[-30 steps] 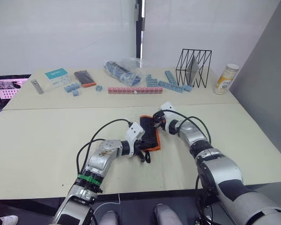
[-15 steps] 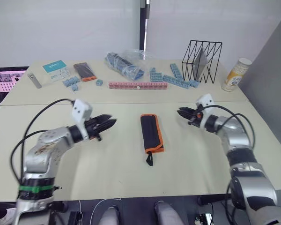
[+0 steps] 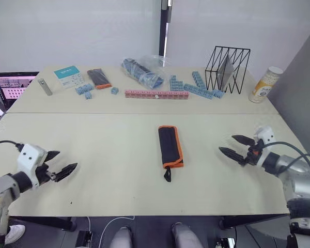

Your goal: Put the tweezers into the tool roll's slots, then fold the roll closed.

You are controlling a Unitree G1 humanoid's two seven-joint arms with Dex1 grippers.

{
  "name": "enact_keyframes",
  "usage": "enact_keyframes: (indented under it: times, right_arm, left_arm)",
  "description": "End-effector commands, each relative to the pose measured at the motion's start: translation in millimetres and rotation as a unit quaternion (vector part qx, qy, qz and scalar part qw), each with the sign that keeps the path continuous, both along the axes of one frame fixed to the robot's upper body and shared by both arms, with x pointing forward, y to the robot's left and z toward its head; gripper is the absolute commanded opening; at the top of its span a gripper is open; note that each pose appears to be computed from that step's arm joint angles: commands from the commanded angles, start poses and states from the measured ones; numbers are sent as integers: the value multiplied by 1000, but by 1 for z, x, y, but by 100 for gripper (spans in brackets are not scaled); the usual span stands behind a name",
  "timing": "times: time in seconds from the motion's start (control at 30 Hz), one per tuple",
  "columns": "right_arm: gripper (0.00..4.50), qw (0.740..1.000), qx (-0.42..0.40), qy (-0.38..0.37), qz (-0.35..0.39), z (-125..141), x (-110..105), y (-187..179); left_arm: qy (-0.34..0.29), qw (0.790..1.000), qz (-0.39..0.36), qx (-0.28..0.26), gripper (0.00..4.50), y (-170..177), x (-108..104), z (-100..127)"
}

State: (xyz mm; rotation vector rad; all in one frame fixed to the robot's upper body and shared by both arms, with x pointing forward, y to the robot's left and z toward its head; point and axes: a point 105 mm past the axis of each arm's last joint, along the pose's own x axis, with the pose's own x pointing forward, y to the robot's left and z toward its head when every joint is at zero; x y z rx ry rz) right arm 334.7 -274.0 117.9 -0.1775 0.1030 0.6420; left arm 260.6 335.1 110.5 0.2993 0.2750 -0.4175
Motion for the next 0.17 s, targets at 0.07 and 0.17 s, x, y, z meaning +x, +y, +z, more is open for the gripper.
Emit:
enact_keyframes:
  times: [0.07,0.17]
  right_arm:
    - [448,1000,1,-17,-1,11,-6,-10]
    - [448,1000,3,-18,-2,9,-6,-10]
  left_arm:
    - [-28,999,17,17,450,9,-5,8]
    - [-22,1000,18,11,450,10,-8,3]
